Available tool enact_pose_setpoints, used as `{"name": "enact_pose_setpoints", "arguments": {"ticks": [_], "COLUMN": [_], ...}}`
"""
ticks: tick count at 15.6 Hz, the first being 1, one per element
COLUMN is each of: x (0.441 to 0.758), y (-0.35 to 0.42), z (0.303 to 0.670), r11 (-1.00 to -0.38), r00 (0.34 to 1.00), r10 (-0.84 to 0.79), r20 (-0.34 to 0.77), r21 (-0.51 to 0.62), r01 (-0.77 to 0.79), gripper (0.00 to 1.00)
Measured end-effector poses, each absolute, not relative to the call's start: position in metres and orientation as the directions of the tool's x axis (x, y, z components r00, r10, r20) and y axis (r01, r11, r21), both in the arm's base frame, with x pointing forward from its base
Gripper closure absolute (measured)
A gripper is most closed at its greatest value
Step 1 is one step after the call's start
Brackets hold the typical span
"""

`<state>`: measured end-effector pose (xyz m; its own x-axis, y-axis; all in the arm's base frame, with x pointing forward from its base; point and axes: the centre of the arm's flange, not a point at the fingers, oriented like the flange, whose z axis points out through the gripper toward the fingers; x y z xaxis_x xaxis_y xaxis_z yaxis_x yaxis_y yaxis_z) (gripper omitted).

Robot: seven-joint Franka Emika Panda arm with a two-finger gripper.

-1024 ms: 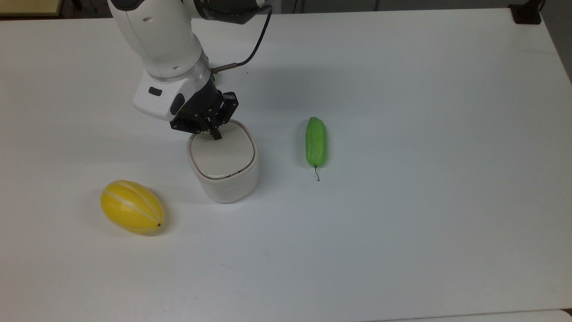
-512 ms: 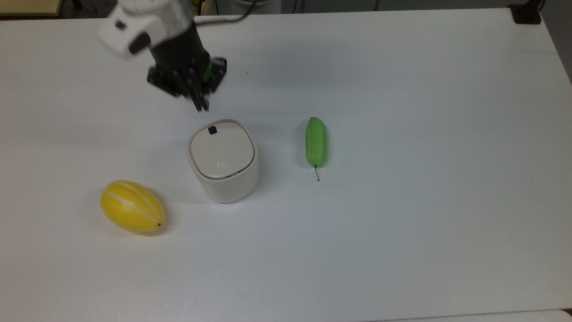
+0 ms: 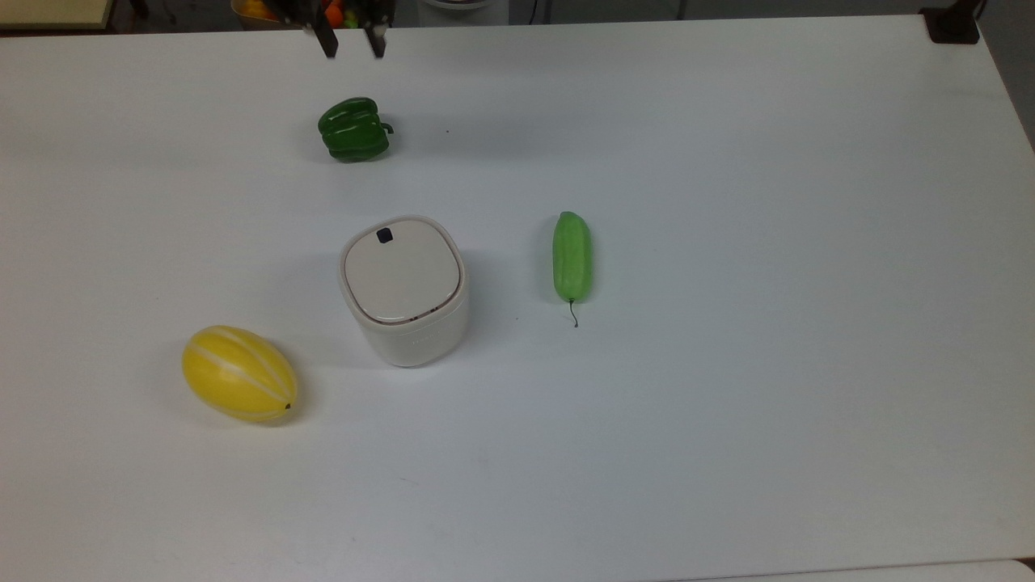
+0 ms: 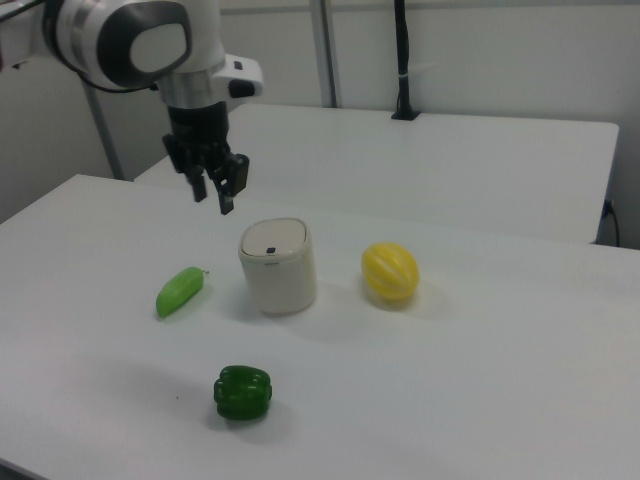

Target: Close garbage bin

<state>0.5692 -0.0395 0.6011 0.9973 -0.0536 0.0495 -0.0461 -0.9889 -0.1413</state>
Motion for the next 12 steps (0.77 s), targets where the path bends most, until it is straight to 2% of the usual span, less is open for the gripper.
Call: {"name": "enact_pose_setpoints", "arguments": {"ticks": [4,5,12], "x": [0.535,0.531,0.527], "y": [-0.053,-0.059,-0.069], "z": [0.616,0.620,0.620], "r11": [-0.987,-0.986,-0.985], "r00": [0.994,0.993,0.989], "r10": [-0.109,-0.119,-0.149], "r20": [0.000,0.004,0.001], "r21": [-0.117,-0.115,-0.090], "r01": [-0.109,-0.118,-0.148], "gripper": [0.04,0.00,0.00]}}
